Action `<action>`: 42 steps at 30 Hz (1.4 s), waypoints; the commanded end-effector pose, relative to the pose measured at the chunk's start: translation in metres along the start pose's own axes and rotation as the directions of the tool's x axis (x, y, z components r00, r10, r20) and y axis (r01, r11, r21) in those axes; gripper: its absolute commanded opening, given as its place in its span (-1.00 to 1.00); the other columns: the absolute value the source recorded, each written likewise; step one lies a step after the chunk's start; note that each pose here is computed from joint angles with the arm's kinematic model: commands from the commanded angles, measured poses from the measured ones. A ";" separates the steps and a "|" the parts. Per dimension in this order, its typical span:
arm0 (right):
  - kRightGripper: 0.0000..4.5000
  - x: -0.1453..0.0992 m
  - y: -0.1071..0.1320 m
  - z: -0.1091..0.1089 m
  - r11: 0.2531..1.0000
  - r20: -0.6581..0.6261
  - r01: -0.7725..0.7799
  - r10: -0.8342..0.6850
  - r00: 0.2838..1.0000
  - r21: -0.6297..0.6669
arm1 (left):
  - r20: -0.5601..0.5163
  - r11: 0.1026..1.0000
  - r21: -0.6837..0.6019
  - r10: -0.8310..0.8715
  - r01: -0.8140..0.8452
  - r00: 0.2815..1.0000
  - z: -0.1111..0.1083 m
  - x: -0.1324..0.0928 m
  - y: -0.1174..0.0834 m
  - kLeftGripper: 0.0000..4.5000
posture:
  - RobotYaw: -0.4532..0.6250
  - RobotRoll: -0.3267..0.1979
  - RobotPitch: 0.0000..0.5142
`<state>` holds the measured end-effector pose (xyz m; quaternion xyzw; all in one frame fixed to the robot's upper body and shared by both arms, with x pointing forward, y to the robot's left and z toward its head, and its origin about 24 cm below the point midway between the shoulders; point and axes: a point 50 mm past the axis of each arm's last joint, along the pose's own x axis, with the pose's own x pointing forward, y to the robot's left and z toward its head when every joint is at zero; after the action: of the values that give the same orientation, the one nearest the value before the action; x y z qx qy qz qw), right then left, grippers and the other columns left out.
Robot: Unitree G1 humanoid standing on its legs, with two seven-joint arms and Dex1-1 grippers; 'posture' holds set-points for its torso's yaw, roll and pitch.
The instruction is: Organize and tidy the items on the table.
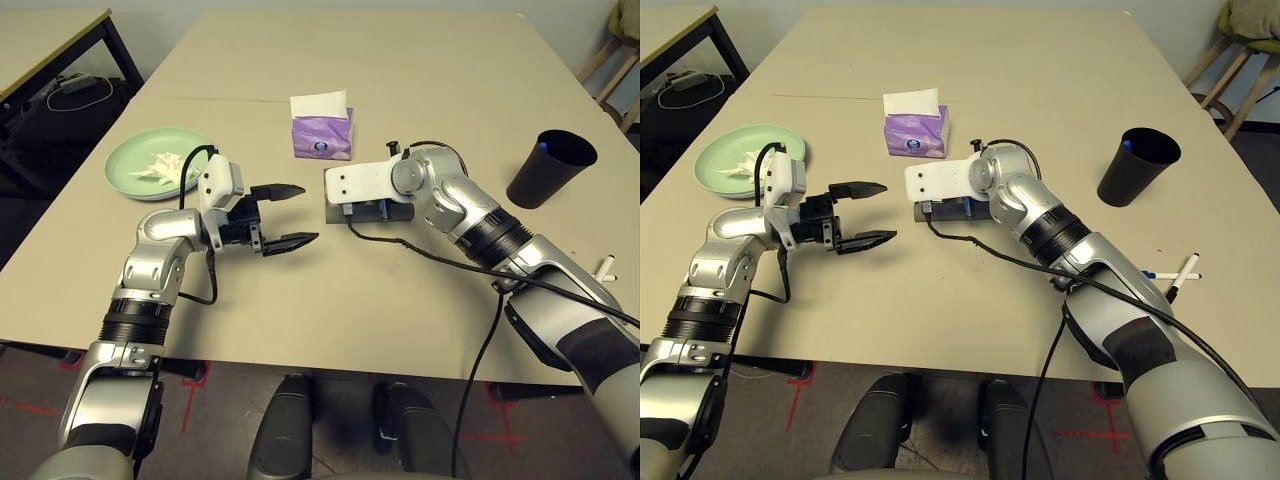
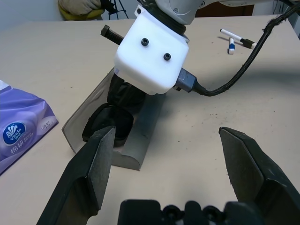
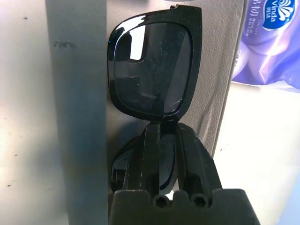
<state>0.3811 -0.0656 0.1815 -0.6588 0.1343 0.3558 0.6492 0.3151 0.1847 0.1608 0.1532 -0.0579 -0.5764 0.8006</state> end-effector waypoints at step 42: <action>0.98 -0.063 -0.028 0.002 0.965 0.125 -0.014 -0.020 0.992 0.263 | -0.023 0.999 -0.002 -0.053 0.053 0.998 -0.002 0.006 0.004 1.00 | 0.20 0.25 -0.61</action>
<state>0.3547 -0.0709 0.2468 -0.5660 0.1283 0.3680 0.7264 0.3211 0.1796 0.1619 0.1529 -0.0546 -0.5911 0.7901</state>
